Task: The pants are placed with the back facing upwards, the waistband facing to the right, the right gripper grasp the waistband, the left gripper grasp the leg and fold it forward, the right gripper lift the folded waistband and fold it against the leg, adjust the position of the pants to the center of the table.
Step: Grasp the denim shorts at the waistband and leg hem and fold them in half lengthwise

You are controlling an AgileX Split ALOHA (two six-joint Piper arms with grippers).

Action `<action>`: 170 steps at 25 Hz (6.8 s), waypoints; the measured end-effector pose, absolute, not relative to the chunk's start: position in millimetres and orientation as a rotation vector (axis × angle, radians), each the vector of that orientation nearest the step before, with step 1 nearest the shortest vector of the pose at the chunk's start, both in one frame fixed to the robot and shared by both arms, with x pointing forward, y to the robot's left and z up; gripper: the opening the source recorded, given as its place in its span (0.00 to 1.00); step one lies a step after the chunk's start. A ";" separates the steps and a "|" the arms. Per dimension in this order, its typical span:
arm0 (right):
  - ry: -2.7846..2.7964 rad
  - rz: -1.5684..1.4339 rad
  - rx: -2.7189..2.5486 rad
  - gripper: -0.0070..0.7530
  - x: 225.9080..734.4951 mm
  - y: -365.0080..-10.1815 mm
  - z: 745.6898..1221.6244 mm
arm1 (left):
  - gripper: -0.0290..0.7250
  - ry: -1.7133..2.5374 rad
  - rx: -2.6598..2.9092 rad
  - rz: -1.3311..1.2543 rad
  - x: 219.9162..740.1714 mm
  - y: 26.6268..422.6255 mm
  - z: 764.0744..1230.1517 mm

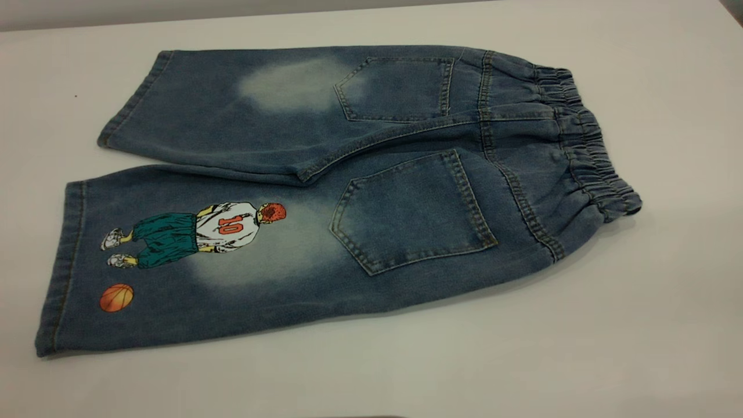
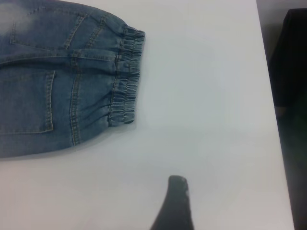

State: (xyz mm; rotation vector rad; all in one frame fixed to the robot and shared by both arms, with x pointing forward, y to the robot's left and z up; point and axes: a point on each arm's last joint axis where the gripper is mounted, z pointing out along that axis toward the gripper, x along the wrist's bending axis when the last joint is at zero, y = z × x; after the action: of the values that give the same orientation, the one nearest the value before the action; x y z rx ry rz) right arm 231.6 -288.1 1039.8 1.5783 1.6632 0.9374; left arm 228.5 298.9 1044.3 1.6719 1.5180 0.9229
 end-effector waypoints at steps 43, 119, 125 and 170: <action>2.038 1.244 2.282 0.74 460.2 -258.0 988.6 | 0.65 1.798 1.602 0.458 434.6 285.2 1028.8; 1.980 1.172 2.562 0.05 533.6 -260.9 822.4 | 0.65 2.248 1.836 0.146 453.7 294.5 882.5; 1.980 1.172 2.562 0.05 533.6 -260.9 822.4 | 0.65 2.296 1.866 0.130 457.7 296.7 852.8; 1.929 1.455 2.382 0.05 557.4 -267.9 882.9 | 0.09 2.025 1.726 0.388 527.3 292.7 946.6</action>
State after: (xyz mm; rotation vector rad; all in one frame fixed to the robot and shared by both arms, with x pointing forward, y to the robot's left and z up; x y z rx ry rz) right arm 557.4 -267.9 882.9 2.3819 1.9291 1.4548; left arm 527.3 292.7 946.6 1.7263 2.0245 0.3882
